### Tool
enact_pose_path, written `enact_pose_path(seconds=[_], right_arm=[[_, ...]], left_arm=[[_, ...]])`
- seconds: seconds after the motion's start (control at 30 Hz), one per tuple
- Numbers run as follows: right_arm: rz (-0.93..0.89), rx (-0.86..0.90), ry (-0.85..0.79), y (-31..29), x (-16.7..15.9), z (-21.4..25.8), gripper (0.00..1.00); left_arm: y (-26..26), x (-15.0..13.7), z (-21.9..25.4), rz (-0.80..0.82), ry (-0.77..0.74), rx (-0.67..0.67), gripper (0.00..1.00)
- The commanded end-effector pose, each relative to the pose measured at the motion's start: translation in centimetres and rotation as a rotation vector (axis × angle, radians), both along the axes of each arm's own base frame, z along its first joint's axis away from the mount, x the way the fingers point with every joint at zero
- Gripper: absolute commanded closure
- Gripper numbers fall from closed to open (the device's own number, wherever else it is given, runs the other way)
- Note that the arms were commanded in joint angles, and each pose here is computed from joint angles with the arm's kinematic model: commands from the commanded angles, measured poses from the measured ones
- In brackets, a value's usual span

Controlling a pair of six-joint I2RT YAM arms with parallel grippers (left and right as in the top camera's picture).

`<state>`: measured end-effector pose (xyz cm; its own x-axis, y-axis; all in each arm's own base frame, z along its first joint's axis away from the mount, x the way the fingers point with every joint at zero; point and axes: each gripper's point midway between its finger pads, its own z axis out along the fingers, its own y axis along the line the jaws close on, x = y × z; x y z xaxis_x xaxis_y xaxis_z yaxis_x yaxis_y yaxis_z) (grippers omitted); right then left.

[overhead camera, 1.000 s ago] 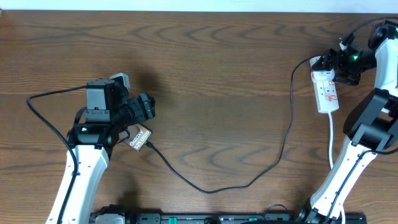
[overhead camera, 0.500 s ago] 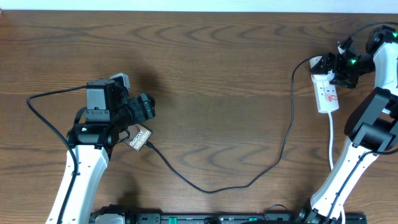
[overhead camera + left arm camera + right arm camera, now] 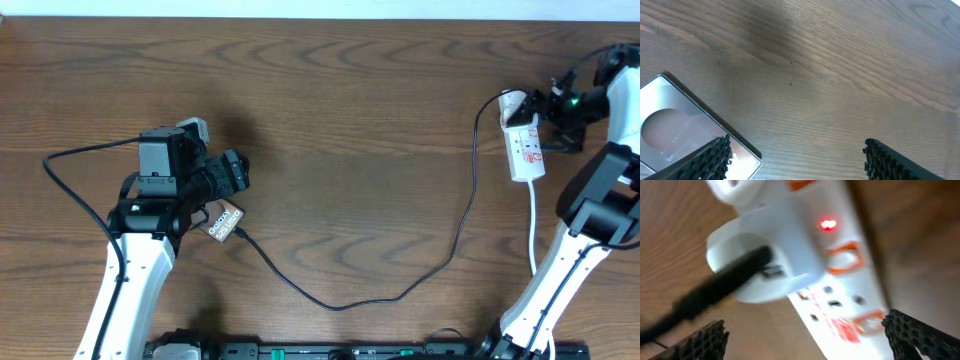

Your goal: Plug charger to phone and switch on socket

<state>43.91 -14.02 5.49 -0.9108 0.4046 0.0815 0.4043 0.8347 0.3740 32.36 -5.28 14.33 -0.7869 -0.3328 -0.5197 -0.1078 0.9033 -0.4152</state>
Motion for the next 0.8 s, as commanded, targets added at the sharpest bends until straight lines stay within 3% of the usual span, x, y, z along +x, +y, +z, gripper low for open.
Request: enact_pose_path(seconds=[0.0,0.23,0.47,0.77], right_arm=[[-0.083,-0.065,-0.033,-2.2,0.1,3.0,0.01],[-0.151,-0.175,-0.101,-2.7,-1.4,10.3,0.01],[-0.235,-0.245,-0.257,-0.9,-4.7,20.5,0.01],[-0.246,-0.294,-0.406,1.0,-7.7,27.0,0.01]], left_arm=[[0.1,0.6,0.9,-0.011,-0.027,0.02,0.16],[0.2,0.7,0.9,-0.005,-0.028,0.026,0.16],[0.2,0.6,0.8,-0.006,-0.023,0.026,0.16],[0.2,-0.1,0.3,-0.006,0.011,0.026,0.16]])
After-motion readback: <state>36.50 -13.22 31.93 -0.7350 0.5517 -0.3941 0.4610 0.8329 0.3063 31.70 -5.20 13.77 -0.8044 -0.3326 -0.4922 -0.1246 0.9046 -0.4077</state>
